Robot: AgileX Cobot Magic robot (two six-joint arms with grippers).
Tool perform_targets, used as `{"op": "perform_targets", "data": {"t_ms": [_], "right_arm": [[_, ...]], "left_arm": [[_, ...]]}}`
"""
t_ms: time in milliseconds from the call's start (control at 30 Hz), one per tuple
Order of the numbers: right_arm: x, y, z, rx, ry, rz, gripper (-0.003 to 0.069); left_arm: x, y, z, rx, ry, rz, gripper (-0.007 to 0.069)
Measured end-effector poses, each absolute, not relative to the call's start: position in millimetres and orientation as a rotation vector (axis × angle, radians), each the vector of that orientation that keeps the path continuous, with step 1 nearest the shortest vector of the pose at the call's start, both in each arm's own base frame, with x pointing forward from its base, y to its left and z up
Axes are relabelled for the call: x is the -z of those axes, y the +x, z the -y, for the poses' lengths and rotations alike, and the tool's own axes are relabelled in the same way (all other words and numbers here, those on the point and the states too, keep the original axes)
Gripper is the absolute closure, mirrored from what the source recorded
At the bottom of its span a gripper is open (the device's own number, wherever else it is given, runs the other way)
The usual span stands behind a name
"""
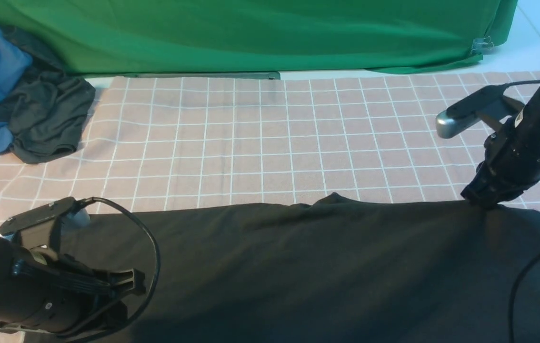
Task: Fold a long-sleeved shirt over a pink coffee tablecloth.
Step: 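Pull the folded dark garment lengthwise by its ends to straighten it flat on the table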
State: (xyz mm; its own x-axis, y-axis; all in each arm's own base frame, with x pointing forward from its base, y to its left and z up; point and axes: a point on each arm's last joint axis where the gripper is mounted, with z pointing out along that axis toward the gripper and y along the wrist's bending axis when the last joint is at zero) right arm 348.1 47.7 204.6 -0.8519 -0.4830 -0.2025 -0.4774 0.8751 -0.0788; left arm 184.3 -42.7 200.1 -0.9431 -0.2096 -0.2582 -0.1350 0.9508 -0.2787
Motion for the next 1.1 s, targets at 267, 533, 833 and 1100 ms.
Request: {"op": "perform_targets", "data": {"t_ms": [267,533,833,1100], "right_arm": [[-190,367,-50,0.060,-0.681,-2.723,0.0613],[-174,378,-51,0.065,-0.660,-2.680,0.0585],[-200,380,-50,0.086,-0.582,-2.584,0.0366],[-249,348,-34,0.116,-0.476,-2.692,0.0473]], "left_arm": [[-200,183,43,0.374,-0.253,-2.826,0.0612],[-200,183,43,0.375,-0.253,-2.834,0.0612],[-200,182,43,0.375,-0.254,-2.837,0.0612],[-199,182,43,0.376,-0.254,-2.842,0.0612]]}}
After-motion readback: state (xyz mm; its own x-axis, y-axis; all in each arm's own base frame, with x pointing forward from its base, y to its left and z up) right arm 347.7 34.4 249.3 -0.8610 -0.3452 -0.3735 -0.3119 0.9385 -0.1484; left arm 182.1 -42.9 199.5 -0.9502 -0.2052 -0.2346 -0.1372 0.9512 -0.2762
